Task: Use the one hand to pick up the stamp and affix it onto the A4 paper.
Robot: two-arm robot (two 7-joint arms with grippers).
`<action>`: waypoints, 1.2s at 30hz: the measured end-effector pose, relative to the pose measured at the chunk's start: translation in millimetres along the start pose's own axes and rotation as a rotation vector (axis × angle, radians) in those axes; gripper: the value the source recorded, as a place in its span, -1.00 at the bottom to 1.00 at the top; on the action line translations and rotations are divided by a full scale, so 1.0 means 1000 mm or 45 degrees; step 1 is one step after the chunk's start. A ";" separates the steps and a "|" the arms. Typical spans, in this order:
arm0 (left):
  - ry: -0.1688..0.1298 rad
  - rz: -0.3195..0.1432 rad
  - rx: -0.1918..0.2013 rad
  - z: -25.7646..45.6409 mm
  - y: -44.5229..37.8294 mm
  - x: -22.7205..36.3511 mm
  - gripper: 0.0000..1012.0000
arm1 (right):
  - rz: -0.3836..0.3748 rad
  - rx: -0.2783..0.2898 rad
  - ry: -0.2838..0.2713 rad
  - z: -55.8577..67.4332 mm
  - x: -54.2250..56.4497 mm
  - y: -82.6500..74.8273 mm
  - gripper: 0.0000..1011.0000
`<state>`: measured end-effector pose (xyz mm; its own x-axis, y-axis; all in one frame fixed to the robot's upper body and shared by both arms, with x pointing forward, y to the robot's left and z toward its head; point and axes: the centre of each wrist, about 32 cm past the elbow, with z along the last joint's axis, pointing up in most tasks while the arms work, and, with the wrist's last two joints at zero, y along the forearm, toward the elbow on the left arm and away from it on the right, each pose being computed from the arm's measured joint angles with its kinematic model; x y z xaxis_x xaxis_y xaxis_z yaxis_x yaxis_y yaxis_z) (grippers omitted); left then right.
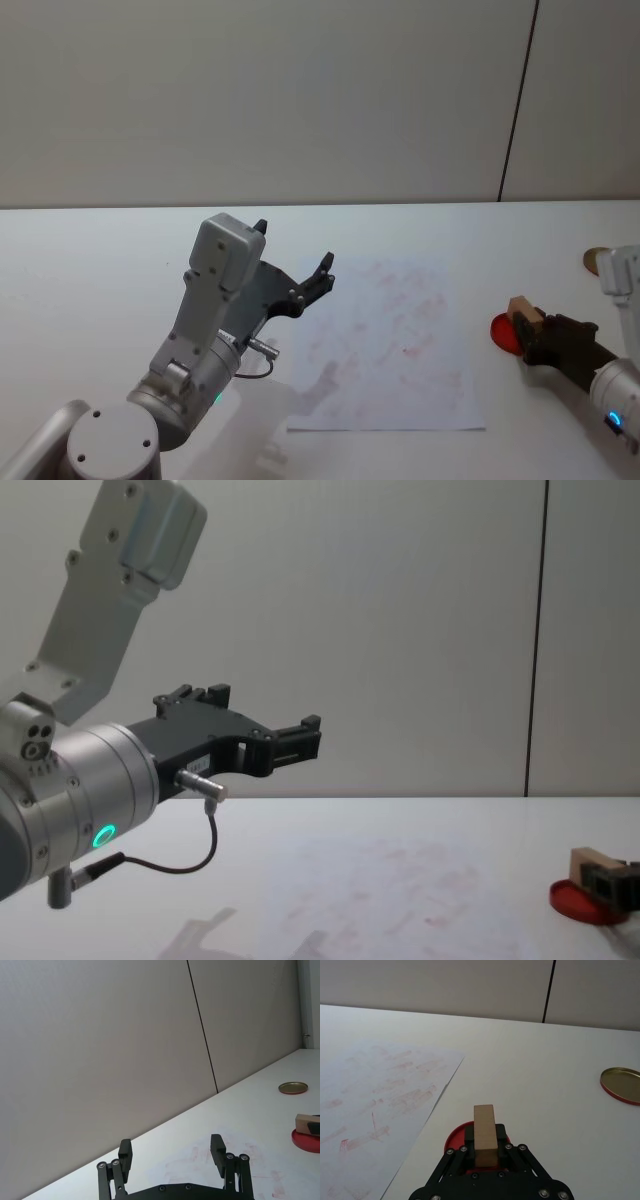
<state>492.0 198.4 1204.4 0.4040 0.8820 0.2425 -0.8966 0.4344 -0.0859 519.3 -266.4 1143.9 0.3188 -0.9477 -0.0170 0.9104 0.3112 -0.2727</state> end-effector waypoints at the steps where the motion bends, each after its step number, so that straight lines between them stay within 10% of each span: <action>1: 0.000 0.000 0.000 0.0000 0.0000 0.0000 0.96 | -0.001 0.002 -0.001 0.000 0.000 0.000 -0.57; 20: 0.000 0.000 0.000 0.0000 0.0000 0.0000 0.96 | 0.072 0.130 -0.036 0.012 -0.010 -0.006 -0.56; 36: 0.000 0.000 0.000 0.0000 0.0000 0.0000 0.96 | 0.276 0.143 -0.070 0.023 -0.042 -0.011 -0.56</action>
<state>492.0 198.4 1204.4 0.4040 0.8820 0.2425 -0.8967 0.4343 -0.0860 502.0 -228.5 1169.5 0.5207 -0.8537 -0.0105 0.8419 0.5155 -0.1596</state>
